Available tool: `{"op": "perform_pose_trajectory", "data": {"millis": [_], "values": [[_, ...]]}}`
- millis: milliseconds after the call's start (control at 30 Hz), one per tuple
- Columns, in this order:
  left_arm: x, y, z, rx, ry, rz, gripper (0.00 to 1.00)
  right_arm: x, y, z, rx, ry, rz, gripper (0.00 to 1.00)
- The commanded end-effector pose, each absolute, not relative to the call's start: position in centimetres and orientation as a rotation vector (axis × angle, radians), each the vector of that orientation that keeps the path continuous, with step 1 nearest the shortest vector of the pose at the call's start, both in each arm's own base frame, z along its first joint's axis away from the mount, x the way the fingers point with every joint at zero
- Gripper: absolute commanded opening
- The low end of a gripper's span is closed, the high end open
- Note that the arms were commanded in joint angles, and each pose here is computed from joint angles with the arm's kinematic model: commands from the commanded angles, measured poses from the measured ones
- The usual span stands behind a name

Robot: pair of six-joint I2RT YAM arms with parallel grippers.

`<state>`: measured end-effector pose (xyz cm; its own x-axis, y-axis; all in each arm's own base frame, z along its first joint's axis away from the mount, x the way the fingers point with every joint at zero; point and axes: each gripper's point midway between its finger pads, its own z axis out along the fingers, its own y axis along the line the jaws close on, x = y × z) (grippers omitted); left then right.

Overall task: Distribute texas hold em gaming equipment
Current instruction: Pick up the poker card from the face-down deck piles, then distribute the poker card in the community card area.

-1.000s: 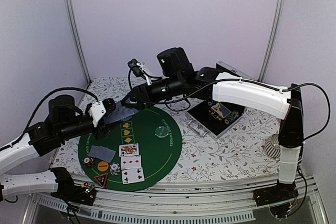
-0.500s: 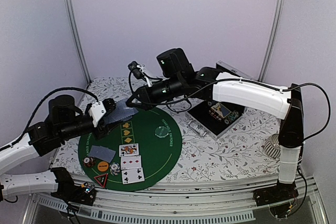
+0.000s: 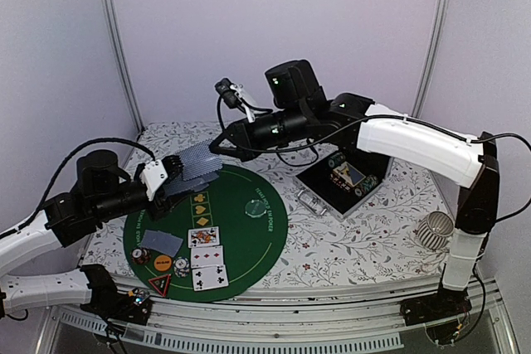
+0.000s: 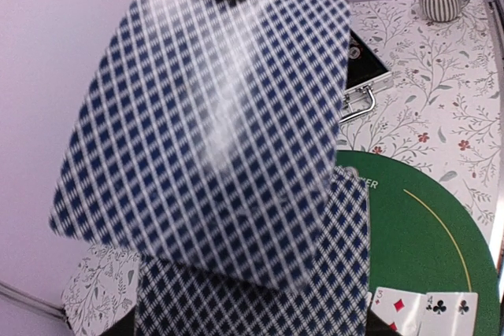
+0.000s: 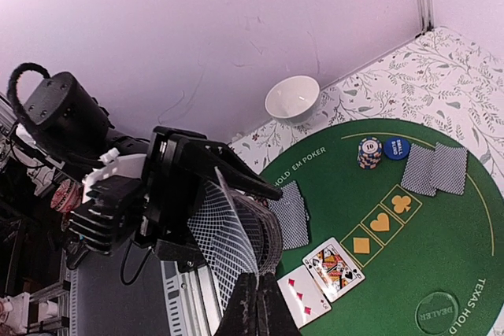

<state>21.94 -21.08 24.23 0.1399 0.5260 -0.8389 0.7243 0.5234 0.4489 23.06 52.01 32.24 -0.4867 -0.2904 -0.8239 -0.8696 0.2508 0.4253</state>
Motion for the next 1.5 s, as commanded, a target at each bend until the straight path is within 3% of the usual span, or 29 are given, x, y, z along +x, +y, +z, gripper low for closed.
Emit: {"op": "perform_pose_trajectory", "data": {"millis": [0,200,367,700,1133,1467], "values": [[21.8,-21.2,25.4,1.101,1.481,-0.201,0.54,23.1,50.3,35.2,-1.039,1.853,1.198,0.01],[21.9,-21.1,25.6,1.090,1.479,-0.196,0.54,24.9,46.3,40.0,-0.968,1.748,1.177,0.01],[21.9,-20.9,26.2,1.069,1.468,-0.192,0.54,31.2,42.2,40.4,-0.730,1.726,1.076,0.01],[22.1,-20.5,26.5,1.044,1.462,-0.171,0.54,34.2,51.7,28.8,-1.047,1.775,1.293,0.01],[22.2,-20.6,26.2,1.049,1.470,-0.170,0.55,33.6,57.7,10.9,-0.989,2.117,1.764,0.01],[22.3,-20.6,26.1,1.051,1.474,-0.170,0.54,33.1,58.5,6.4,-0.860,2.244,1.765,0.01]]}}
